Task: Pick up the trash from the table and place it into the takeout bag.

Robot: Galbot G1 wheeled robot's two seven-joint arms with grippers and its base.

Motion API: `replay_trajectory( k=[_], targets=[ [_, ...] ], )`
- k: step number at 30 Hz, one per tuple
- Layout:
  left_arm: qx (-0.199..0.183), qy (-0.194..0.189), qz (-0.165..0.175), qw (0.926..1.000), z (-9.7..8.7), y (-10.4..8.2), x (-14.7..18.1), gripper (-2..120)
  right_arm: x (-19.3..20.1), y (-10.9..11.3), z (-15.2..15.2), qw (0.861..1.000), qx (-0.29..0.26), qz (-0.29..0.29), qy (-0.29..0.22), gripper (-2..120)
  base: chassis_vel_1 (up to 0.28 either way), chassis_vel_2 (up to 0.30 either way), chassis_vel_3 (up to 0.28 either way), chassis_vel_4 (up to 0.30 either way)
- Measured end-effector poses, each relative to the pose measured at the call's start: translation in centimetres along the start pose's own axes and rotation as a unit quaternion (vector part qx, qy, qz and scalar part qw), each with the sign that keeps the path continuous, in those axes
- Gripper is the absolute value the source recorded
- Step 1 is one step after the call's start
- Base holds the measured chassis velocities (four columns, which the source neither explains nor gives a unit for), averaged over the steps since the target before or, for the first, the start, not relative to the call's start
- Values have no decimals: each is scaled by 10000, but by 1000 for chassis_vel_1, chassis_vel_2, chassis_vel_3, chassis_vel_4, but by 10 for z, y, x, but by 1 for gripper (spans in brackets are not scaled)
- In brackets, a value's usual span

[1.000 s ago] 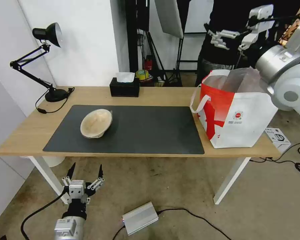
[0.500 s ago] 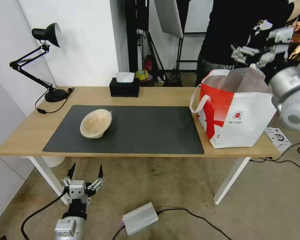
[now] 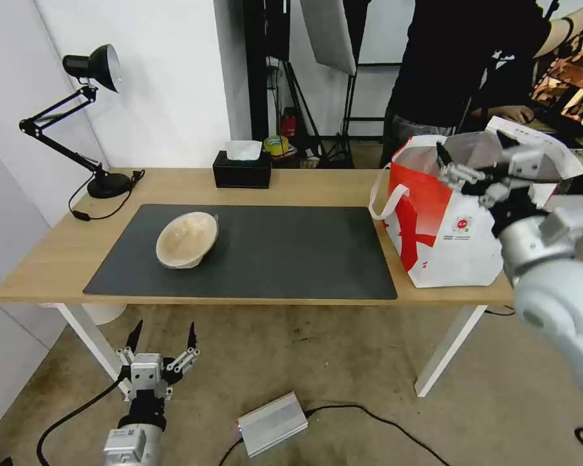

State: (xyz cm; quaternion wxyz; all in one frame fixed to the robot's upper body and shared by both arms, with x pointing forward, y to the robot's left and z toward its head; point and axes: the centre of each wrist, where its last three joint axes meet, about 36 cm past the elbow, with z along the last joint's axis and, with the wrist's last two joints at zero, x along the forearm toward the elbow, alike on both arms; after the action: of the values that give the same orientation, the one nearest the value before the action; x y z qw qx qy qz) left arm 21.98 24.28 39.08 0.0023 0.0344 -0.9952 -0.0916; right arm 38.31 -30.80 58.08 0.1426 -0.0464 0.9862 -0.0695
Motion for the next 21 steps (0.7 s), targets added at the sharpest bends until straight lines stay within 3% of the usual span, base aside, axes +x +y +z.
replay_trajectory(
  k=[9,21],
  targets=[
    [-15,15,2,10000,1,0,0,100,48,22,9,9998,-70,193,8,98,0,0,0,0],
    [-9,36,10,10000,3,-1,1,100,79,36,18,9997,-23,249,28,98,0,0,0,0]
  ],
)
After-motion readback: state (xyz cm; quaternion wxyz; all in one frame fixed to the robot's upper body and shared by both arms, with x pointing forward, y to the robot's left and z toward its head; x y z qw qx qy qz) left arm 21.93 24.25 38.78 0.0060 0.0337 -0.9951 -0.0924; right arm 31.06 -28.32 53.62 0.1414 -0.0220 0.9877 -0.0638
